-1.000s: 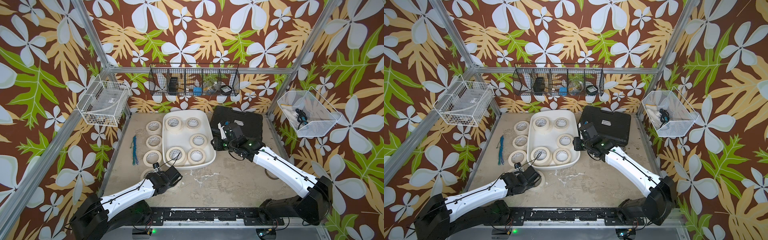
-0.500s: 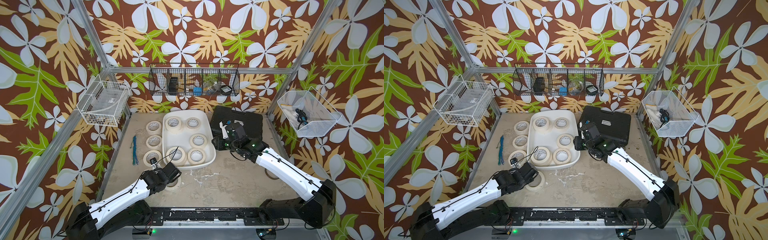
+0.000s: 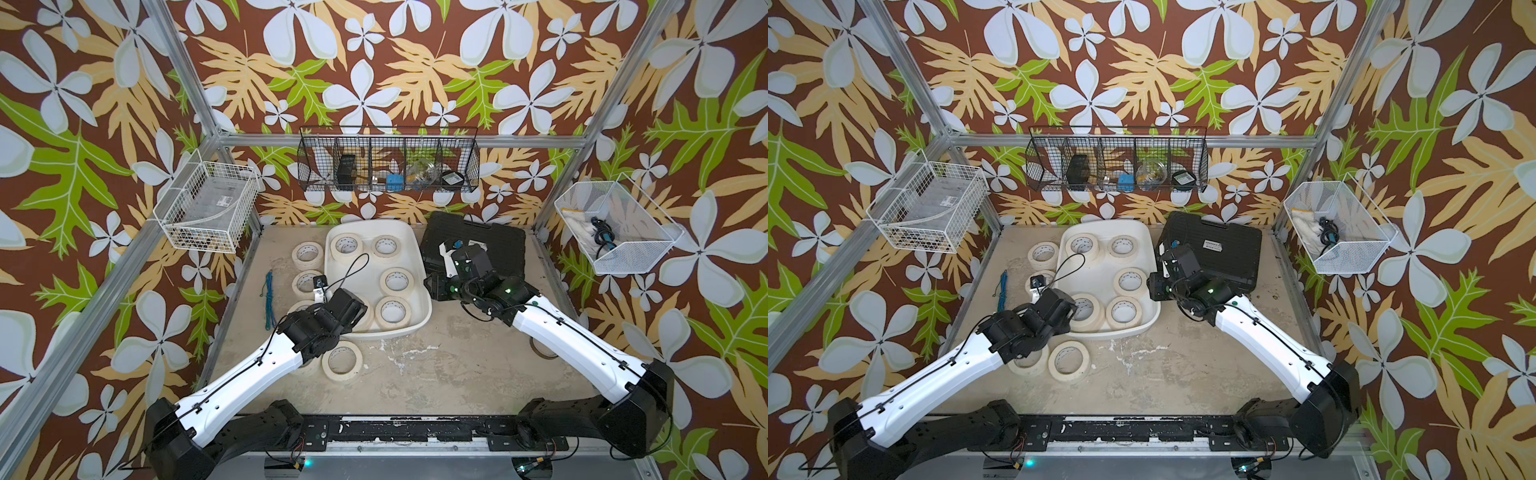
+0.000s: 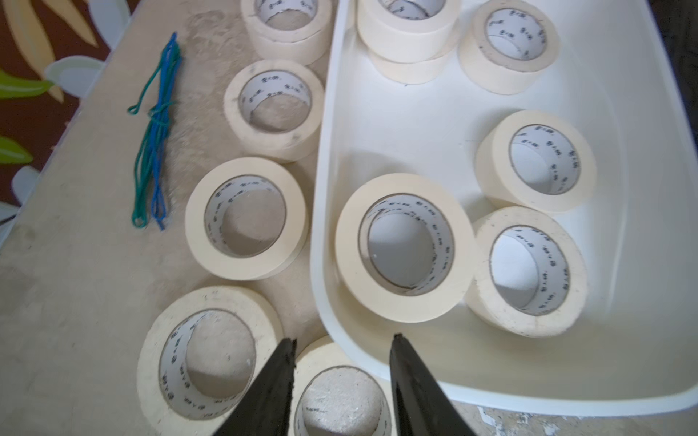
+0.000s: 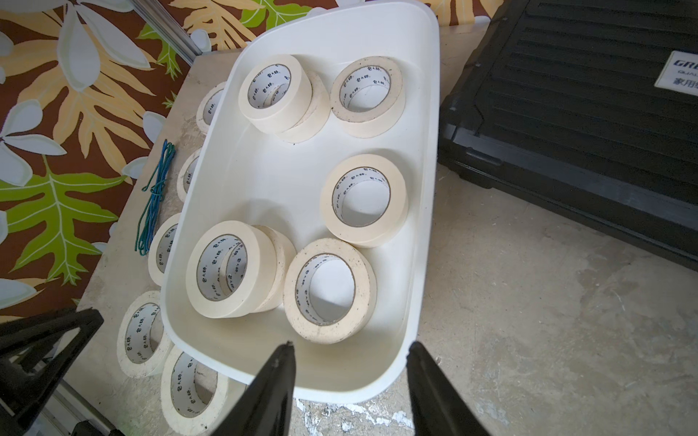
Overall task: Take out the art tape in the storage box
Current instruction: Pick up the art tape from the storage box.
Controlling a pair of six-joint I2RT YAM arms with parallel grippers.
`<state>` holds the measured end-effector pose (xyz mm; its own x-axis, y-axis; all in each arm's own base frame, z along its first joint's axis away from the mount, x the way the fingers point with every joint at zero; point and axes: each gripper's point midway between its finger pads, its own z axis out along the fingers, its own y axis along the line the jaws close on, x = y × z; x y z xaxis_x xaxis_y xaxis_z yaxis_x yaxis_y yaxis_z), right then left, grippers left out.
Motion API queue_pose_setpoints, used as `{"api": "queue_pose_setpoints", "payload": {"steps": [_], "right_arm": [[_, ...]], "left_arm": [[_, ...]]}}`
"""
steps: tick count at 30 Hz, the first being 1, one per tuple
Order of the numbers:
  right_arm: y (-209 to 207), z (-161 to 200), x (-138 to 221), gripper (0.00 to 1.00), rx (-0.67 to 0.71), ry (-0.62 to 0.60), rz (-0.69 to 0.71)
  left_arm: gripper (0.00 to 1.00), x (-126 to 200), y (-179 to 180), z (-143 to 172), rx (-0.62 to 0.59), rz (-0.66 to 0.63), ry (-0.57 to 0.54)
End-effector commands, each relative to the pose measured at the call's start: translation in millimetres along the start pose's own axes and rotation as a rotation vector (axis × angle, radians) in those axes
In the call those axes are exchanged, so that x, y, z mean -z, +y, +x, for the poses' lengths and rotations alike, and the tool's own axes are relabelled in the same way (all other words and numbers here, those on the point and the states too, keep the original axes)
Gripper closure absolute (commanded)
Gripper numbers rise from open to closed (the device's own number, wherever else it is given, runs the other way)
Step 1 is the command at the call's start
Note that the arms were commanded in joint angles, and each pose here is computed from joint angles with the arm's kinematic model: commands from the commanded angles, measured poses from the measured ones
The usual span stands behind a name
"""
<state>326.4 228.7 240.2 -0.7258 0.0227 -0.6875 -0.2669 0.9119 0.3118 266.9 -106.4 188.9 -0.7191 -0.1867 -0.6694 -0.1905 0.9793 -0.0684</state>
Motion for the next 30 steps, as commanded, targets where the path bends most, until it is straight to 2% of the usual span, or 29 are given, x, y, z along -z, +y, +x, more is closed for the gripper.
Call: {"api": "queue_pose_setpoints", "payload": {"steps": [1, 4, 6, 9, 20, 30], "right_arm": [[1.4, 4.6, -1.3, 0.49, 0.012, 0.019, -0.010], [1.9, 11.1, -4.6, 0.49, 0.011, 0.038, -0.022], [2.1, 15.5, -7.7, 0.49, 0.008, 0.051, -0.028], [3.3, 21.2, -10.9, 0.49, 0.003, 0.069, -0.041], [1.5, 28.2, -14.2, 0.49, 0.005, 0.093, -0.038], [0.4, 30.0, -15.8, 0.49, 0.006, 0.095, -0.036]], "left_arm": [[0.55, -10.5, -30.4, -17.9, -0.176, 0.181, 0.050], [0.54, -31.2, -35.3, -12.6, -0.267, 0.214, 0.160], [0.53, -46.7, -36.3, -7.0, -0.335, 0.193, 0.220], [0.53, -65.3, -42.4, -2.0, -0.370, 0.211, 0.261], [0.50, -106.8, -15.4, -11.4, -0.335, 0.089, 0.288], [0.50, -124.8, -13.9, 2.0, -0.341, 0.109, 0.347]]}}
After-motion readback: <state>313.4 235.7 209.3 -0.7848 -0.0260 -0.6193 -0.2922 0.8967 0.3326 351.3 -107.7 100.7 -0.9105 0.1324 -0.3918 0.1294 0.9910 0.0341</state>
